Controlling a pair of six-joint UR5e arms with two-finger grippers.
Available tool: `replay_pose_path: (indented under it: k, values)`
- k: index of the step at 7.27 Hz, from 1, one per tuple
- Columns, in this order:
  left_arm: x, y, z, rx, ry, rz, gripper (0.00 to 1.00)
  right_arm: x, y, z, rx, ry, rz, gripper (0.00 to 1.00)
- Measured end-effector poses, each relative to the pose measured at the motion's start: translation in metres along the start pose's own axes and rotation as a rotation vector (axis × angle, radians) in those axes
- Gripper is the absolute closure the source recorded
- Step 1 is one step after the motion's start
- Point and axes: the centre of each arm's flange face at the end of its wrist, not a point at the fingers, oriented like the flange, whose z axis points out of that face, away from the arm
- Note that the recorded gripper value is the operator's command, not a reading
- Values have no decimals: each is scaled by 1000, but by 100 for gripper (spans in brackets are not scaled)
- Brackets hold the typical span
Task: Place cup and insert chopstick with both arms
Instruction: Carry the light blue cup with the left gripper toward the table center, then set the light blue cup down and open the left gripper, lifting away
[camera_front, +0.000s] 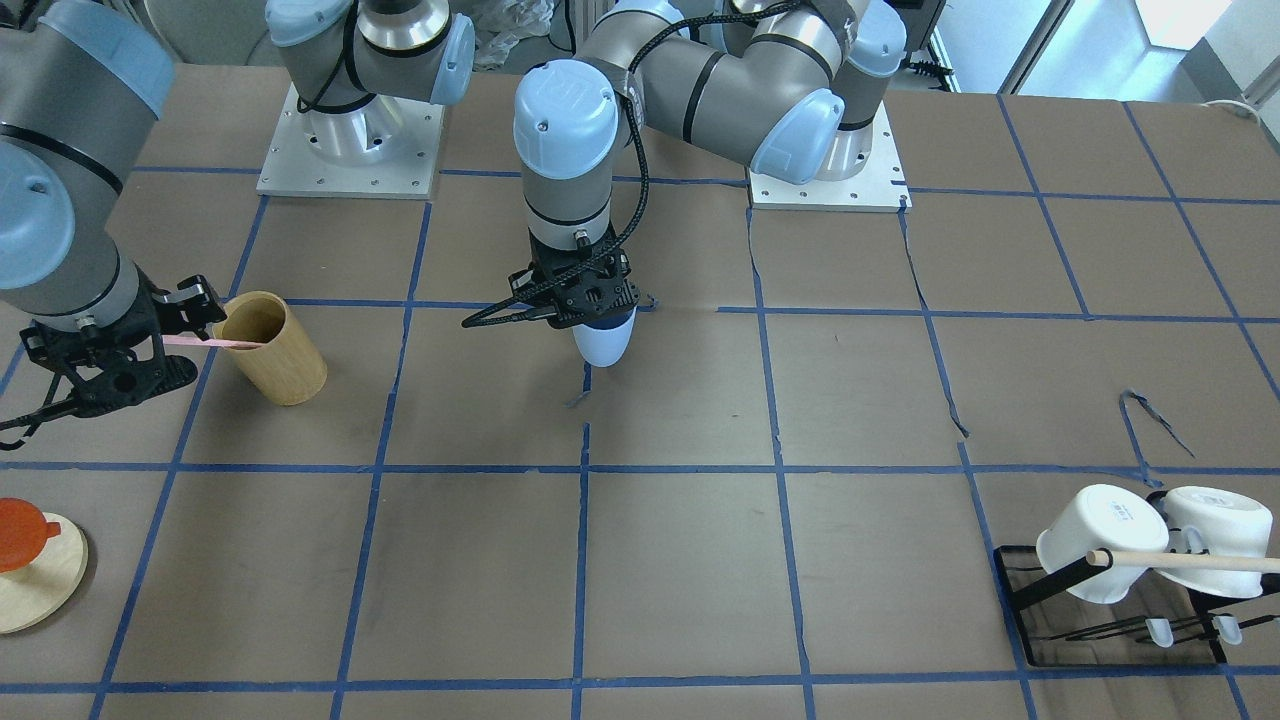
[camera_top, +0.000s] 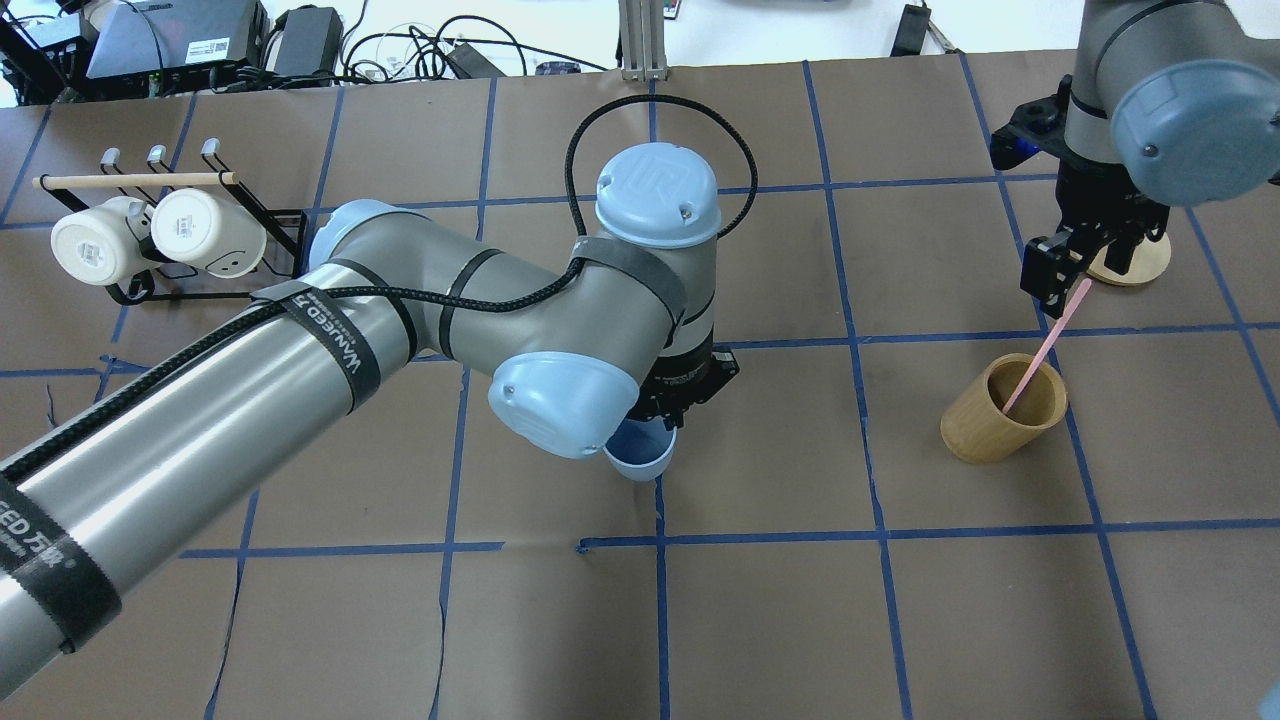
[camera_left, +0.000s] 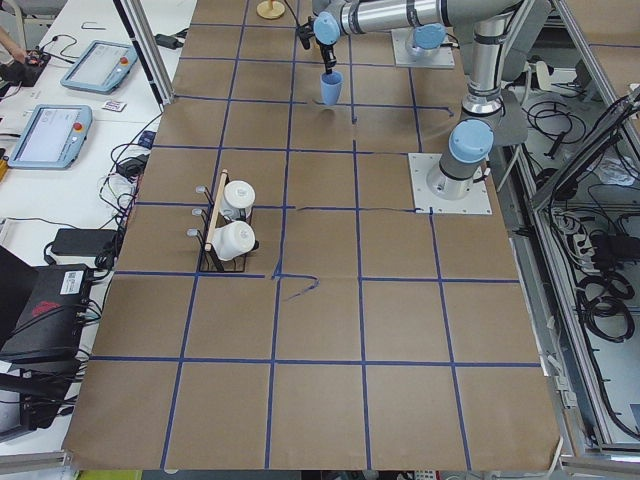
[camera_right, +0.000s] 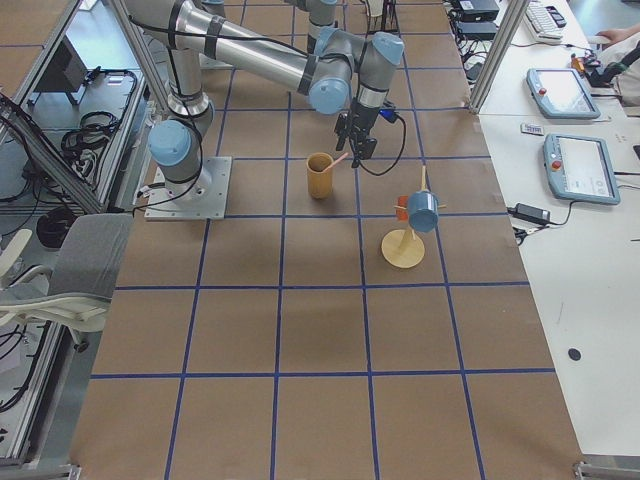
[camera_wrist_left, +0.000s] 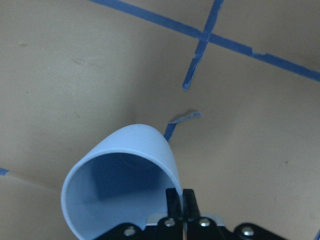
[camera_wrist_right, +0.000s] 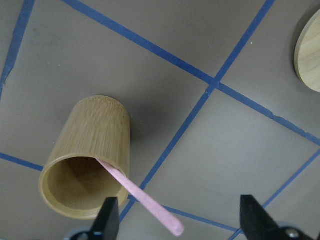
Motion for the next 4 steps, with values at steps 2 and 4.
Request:
replay_pose_path:
  k: [2,4]
  values:
    - [-1,3,6,-8,-5,3,100,-1,0,3,-3,-15,10,41]
    - [0,4,10,-19,2,3,100,-3,3,4,-19,-26,7,52]
